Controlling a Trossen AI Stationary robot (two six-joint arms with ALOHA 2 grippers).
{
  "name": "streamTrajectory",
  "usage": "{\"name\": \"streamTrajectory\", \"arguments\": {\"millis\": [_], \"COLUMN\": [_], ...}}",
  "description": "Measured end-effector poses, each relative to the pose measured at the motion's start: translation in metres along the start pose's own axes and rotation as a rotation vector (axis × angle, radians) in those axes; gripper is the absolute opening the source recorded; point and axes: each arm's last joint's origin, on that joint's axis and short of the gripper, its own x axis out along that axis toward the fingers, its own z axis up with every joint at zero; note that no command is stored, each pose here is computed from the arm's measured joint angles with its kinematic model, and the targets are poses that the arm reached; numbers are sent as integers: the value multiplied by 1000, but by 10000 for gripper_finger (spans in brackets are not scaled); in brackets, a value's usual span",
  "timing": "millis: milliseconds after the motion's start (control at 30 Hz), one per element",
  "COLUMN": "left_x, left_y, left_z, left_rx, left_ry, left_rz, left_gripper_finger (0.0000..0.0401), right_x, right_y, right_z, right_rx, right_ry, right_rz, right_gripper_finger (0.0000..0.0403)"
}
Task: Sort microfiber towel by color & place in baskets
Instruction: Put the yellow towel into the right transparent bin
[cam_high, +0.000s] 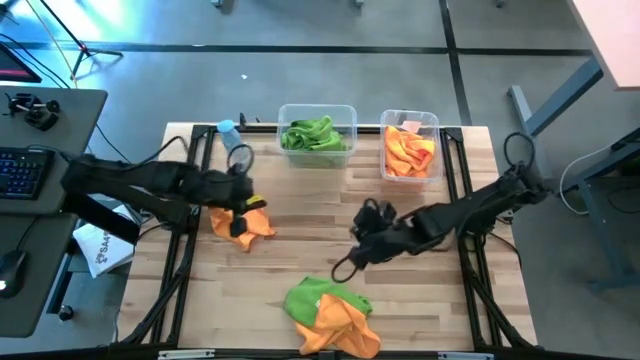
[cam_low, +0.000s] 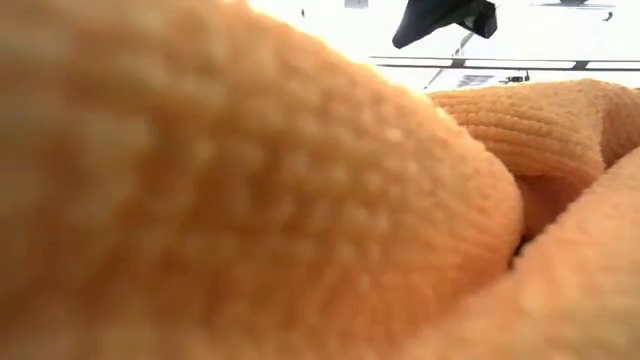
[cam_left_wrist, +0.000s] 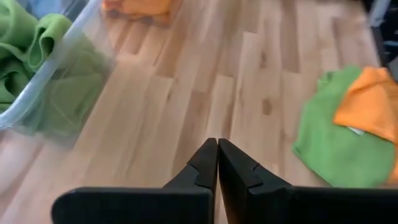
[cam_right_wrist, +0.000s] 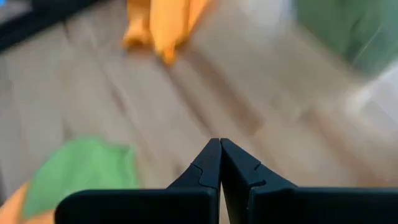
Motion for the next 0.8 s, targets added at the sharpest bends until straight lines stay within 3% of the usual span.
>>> {"name": "streamTrajectory", "arguments": {"millis": [267,533,800], "left_x": [-16,-13,-11], "left_y": [-1,-7,-9], "left_z": [-29,-42,-45], "left_rx": [1,16,28], "left_ry": [-33,7,14], "left_rz": [-68,-111,-124], "left_gripper_finger": [0,0,0], "right_x": [-2,-12,-21], "right_y": [47,99,133], "right_z": [-7,-31,-80], "right_rx": [227,423,567], "right_ry": [330,508,567], "right_rz": [-77,-94,-106], "right_gripper_finger": [0,0,0]}}
